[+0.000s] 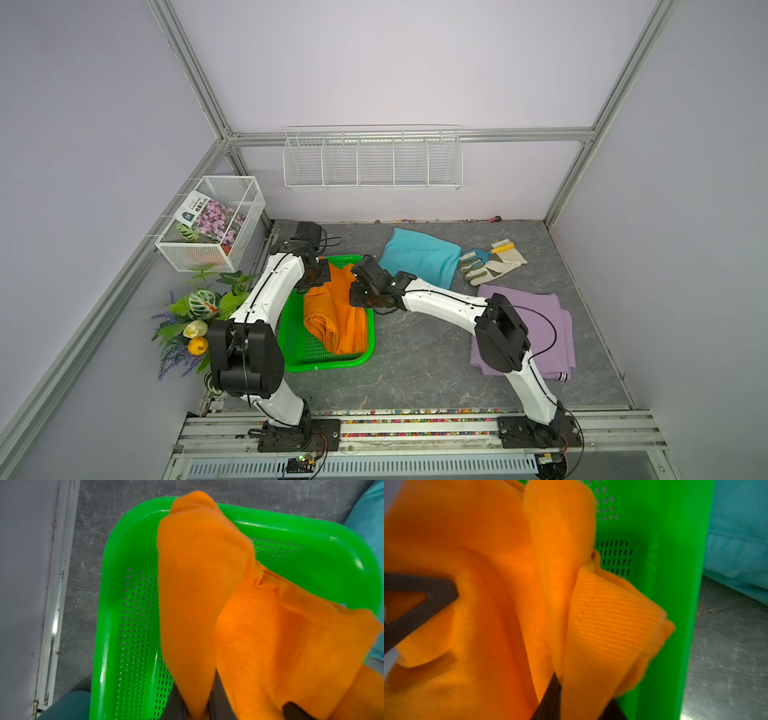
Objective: Put the folded long pants in the basket
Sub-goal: Place the long pant in the basket.
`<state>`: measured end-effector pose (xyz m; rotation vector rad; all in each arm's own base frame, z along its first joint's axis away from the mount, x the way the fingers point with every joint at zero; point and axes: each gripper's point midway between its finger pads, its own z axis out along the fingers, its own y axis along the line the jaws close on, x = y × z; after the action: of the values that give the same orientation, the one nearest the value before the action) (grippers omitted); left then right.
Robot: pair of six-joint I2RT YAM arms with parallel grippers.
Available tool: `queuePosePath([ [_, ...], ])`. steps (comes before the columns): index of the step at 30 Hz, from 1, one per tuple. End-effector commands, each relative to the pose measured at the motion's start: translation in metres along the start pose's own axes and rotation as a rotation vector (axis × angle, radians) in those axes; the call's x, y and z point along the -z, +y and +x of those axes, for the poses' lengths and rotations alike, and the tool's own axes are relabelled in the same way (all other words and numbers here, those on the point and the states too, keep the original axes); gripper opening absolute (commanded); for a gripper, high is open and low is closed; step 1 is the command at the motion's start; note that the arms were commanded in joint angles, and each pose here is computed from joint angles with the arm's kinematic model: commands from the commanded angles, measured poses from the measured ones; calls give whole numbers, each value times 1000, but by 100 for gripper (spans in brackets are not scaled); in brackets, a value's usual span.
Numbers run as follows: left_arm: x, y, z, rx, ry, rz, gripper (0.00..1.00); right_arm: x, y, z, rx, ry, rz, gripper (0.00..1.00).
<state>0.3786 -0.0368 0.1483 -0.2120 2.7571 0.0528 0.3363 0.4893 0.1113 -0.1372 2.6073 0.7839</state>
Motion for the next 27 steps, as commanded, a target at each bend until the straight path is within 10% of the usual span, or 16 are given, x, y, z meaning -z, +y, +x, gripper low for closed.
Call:
queuePosePath([
  [1,-8,7,-22,19,-93,-35,0,-5,-15,23,5,89,53,0],
  [3,-13,10,-18,23,-82,-50,3,-6,-16,21,4,98,40,0],
  [7,-11,13,-17,49,-79,-68,58,-8,-17,18,26,86,39,0],
  [12,14,16,-31,74,-144,-70,76,-18,-16,23,32,110,19,0],
  [25,64,-18,-38,86,-241,175,76,-7,-14,-3,118,71,-4,0],
  [27,68,-20,-38,91,-250,196,76,-11,-18,-1,124,88,4,17],
])
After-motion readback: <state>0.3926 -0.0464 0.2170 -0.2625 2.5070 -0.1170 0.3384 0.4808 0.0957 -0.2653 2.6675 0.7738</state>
